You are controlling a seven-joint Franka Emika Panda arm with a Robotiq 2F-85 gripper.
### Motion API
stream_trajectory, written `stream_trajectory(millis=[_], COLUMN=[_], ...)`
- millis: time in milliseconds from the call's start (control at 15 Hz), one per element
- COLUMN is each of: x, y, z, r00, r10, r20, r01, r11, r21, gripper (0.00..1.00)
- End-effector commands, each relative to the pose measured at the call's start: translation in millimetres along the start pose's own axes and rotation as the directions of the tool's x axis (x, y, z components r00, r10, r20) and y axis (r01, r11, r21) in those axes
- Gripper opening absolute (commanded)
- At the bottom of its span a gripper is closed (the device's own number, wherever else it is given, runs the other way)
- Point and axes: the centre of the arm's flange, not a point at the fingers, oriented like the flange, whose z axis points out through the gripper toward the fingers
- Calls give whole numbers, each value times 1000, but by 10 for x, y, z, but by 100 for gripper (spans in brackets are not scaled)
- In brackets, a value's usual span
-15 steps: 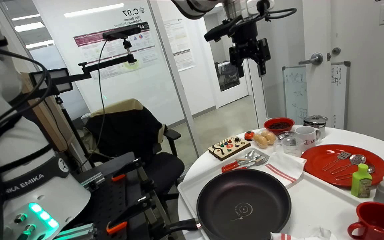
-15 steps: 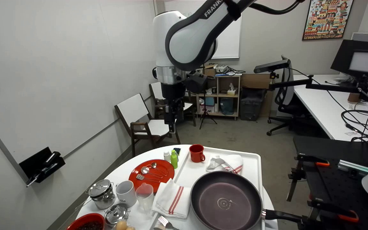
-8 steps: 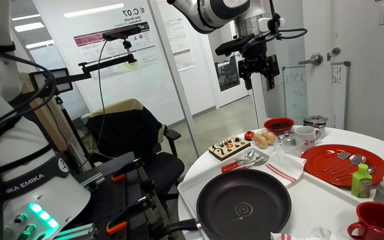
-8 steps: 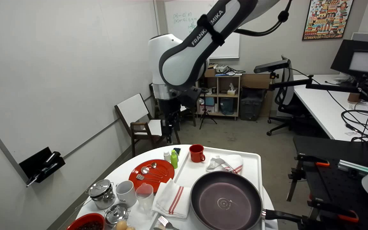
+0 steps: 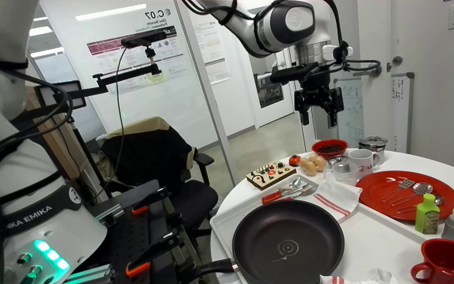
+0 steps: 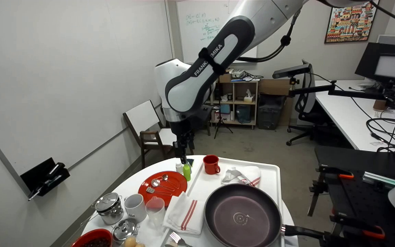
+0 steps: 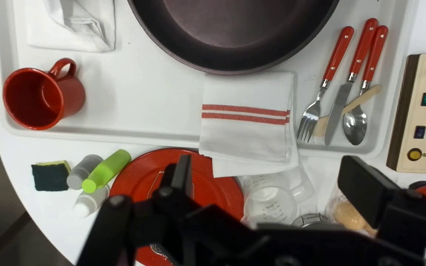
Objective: Use the red and white towel to wipe the pan
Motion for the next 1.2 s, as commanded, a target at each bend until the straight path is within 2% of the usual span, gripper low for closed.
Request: stream_trajectory(millis=[0, 800, 1133], x=[19, 64, 97], y=[4, 1, -54], z=[39, 69, 255], r00=[1000, 1000, 999], r10=[2, 2, -24], r20=[9, 21, 37], r01=[-2, -2, 24], r11=[1000, 1000, 1000], r21=[-2, -2, -1], gripper=[100, 100, 100])
